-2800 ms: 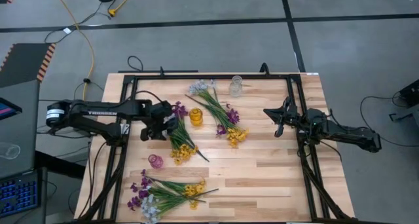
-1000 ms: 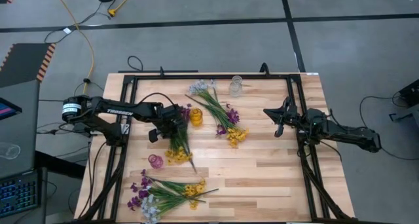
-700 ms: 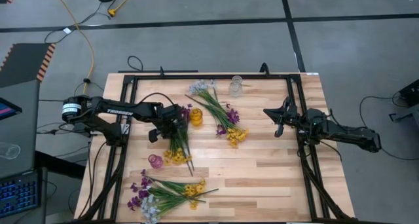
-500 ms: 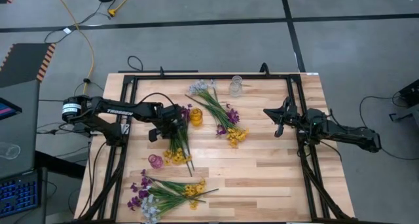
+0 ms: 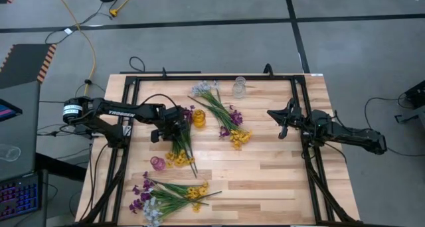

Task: Sort flowers into vase by color
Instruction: Put the middle white flowers into the transparent vase

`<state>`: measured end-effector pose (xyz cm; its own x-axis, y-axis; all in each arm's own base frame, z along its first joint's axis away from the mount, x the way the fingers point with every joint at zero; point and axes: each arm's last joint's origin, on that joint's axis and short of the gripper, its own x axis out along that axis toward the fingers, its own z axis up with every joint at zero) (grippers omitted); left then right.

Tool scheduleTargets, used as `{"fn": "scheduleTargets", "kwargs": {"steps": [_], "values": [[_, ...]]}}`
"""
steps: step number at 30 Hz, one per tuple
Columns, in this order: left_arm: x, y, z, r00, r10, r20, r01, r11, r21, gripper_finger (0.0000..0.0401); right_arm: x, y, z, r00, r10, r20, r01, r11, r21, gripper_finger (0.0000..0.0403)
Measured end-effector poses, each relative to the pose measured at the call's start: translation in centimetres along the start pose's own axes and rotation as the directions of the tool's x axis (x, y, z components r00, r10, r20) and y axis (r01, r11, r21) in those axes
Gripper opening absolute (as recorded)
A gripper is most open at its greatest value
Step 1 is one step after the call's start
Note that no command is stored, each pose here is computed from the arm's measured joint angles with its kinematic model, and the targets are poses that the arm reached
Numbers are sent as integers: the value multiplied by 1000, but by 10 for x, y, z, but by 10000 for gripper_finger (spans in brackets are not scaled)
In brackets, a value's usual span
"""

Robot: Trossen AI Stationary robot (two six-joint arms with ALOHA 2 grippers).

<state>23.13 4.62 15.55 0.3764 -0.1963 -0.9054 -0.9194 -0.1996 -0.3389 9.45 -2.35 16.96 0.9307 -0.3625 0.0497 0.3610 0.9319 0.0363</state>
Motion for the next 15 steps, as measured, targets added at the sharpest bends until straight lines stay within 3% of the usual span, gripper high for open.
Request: {"fn": "scheduleTargets", "kwargs": {"steps": [15], "values": [[-2, 0, -1, 1000, -4, -7, 4, 1000, 0, 79, 0, 0, 0, 1000, 0, 0, 0, 1000, 0, 36]]}}
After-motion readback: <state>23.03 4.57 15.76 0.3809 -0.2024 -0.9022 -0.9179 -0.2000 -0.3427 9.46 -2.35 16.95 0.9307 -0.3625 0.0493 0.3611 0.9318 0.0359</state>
